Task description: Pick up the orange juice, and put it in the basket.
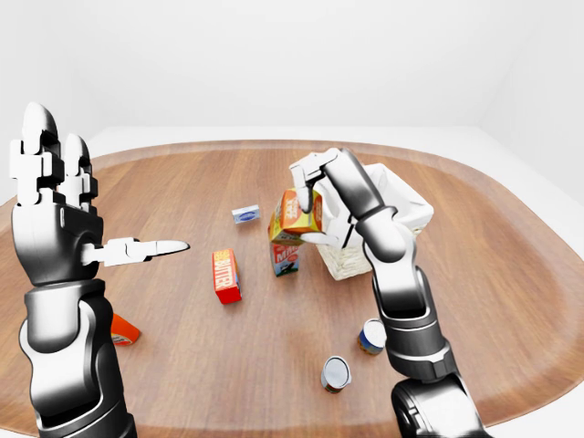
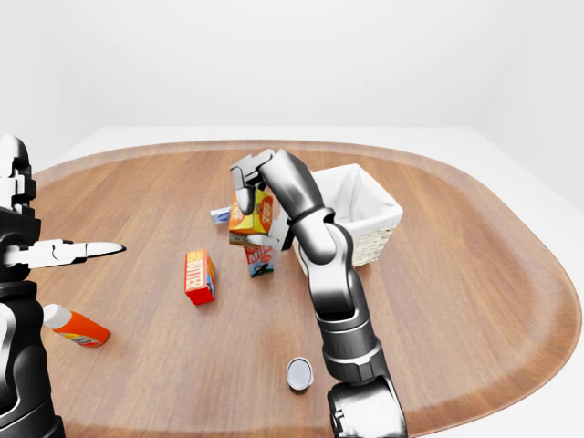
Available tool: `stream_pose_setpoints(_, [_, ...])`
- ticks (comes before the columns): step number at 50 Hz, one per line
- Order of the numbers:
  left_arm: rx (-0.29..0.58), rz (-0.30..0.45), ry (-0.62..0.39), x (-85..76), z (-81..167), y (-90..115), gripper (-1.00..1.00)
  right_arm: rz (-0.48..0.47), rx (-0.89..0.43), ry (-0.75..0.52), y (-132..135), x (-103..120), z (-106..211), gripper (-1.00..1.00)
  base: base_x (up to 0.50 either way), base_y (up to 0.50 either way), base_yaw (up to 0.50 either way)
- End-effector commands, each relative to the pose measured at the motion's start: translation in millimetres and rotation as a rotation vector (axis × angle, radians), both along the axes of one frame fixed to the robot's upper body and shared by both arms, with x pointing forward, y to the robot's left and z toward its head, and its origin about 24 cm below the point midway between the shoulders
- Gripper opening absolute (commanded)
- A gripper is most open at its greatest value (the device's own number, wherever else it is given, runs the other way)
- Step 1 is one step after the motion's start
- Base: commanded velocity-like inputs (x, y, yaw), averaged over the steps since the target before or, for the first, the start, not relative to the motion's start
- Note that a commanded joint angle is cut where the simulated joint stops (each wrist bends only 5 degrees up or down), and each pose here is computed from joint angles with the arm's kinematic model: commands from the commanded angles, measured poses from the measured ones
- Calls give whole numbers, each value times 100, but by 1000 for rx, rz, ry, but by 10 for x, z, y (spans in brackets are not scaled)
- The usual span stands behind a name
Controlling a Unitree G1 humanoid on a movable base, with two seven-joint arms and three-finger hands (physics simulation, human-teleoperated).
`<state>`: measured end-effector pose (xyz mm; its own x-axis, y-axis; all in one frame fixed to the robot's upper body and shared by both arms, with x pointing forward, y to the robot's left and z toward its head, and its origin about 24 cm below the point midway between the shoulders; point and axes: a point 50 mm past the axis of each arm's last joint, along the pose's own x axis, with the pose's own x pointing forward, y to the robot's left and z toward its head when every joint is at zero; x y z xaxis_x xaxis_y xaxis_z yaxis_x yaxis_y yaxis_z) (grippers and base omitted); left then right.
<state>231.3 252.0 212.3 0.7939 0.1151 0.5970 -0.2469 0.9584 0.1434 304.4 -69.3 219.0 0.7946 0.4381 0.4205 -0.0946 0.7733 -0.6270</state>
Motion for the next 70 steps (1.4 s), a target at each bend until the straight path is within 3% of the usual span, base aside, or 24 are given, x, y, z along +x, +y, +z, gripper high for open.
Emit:
stream_pose_setpoints(1, [-1, 0, 0, 0, 0, 0, 100, -15, 51, -112, -44, 60, 349, -100, 0, 0, 0])
stream_pose_setpoints(20, [0, 0, 0, 0, 0, 0, 100, -107, 190, -203, -259, 411, 971, -100, 0, 0, 0])
stream_pose_setpoints(34, [-1, 0, 0, 0, 0, 0, 100, -326, 225, -91, -543, 905, 1212, -100, 0, 0, 0])
stream_pose_setpoints(41, [0, 0, 0, 0, 0, 0, 100, -384, 242, -72, -658, 1047, 1290, -100, 0, 0, 0])
stream_pose_setpoints(67, [0, 0, 0, 0, 0, 0, 100, -526, 233, -9, -818, 1173, 1260, -100, 0, 0, 0])
stream_pose_setpoints(68, [-18, 3, 42, 97, -77, 19, 100, -527, 238, -8, -819, 1173, 1261, -100, 0, 0, 0])
stream_pose_setpoints(70, [-22, 3, 53, 113, -98, 25, 100, -536, 241, -5, -824, 1176, 1251, -100, 0, 0, 0])
